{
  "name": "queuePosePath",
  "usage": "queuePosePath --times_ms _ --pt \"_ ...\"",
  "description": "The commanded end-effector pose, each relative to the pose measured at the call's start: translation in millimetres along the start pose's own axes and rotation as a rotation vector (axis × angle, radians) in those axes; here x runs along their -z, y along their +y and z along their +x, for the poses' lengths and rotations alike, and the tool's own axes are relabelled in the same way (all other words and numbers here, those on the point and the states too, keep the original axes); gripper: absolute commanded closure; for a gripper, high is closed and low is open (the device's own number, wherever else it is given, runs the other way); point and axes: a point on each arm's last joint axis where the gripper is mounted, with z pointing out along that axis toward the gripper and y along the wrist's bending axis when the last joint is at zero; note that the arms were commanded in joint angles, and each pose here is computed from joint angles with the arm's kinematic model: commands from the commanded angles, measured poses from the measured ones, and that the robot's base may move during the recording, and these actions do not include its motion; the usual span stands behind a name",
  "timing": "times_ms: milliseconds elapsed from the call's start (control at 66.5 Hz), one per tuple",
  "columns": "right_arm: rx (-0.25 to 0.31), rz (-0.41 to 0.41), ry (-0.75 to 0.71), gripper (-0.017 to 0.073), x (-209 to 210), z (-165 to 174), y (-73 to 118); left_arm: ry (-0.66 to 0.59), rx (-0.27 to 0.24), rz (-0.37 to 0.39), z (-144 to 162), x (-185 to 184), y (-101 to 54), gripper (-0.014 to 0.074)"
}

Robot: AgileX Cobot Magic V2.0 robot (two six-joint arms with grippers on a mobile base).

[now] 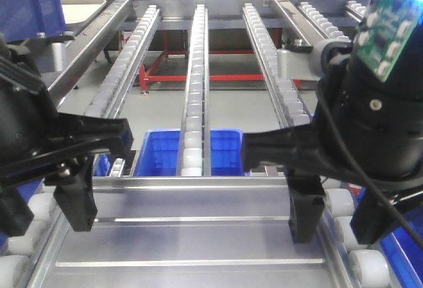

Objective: Grab silver tray and stack on right shelf
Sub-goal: 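Close both grippers on the opposite side rims of the tray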

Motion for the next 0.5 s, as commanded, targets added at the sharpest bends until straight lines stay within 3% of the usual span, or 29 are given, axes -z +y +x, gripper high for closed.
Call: queuePosePath --times_ms 0,196,481 --pt "0.003 -0.045 -0.049 0.0149 7.6 -6.7 5.5 -0.054 -0.002 0.042 -8.2 6.3 -8.1 0.0318" --pt "0.003 -0.054 -0.056 0.0149 6.8 -7.4 6.5 -0.053 -0.002 0.045 -8.9 2.4 -9.4 0.0320" --pt "0.005 -0.067 -0.064 0.0169 1.9 -8.8 9.1 -0.039 -0.001 0.035 -9.2 -4.7 -9.8 0.0398"
